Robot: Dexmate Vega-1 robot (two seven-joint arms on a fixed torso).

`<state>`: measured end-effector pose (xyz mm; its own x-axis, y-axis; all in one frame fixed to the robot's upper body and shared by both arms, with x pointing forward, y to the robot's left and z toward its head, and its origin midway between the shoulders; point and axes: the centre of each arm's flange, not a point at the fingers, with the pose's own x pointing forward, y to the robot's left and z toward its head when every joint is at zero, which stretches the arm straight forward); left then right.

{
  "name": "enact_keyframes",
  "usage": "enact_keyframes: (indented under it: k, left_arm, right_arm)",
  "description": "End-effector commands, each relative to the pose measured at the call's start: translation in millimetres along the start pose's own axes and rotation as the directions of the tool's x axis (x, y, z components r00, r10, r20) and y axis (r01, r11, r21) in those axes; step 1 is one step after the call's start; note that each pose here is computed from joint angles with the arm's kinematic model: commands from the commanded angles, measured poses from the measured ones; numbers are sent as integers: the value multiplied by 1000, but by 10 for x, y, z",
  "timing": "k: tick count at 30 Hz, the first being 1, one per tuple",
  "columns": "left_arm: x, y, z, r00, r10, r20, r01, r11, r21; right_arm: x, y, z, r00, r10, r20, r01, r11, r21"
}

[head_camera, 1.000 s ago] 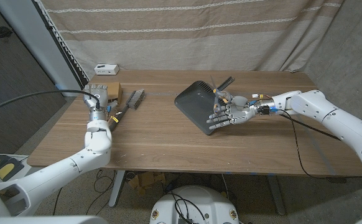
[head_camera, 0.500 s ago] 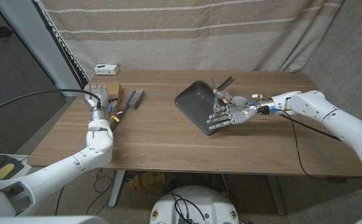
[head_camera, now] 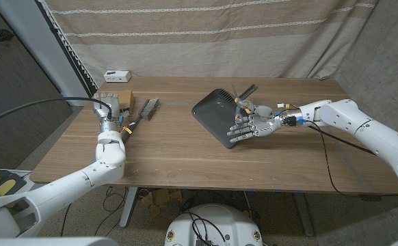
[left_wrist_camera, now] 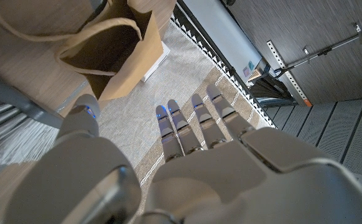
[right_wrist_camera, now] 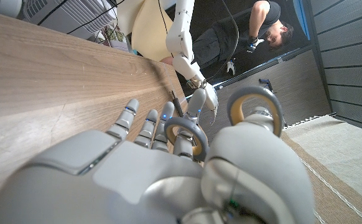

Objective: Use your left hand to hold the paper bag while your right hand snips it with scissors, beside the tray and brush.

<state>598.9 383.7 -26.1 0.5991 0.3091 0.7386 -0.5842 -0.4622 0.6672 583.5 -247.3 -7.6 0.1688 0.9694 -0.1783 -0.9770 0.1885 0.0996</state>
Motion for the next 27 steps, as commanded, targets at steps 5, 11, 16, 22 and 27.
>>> enact_keyframes:
  k: [5, 11, 16, 22, 27]
  left_arm:
    - [35, -28, 37, 1000, -3, -11, 4, 1000, 25]
    - [50, -41, 61, 1000, -5, -22, 6, 1000, 30]
    - [66, -60, 84, 999, -3, -37, 5, 1000, 30]
    - [69, -86, 104, 999, 9, -41, -7, 999, 46]
    - [72, -93, 112, 999, 16, -42, -13, 998, 56]
  right_arm:
    - [-4, -3, 15, 1000, -2, 2, 2, 1000, -2]
    - [-7, 3, 26, 1000, -6, 4, 6, 1000, -5]
    - [-6, 4, 32, 1000, -8, 5, 8, 1000, -6]
    - [-4, 9, 36, 1000, -10, 3, 10, 1000, -7]
    - [5, 11, 37, 1000, -9, 2, 9, 1000, -5]
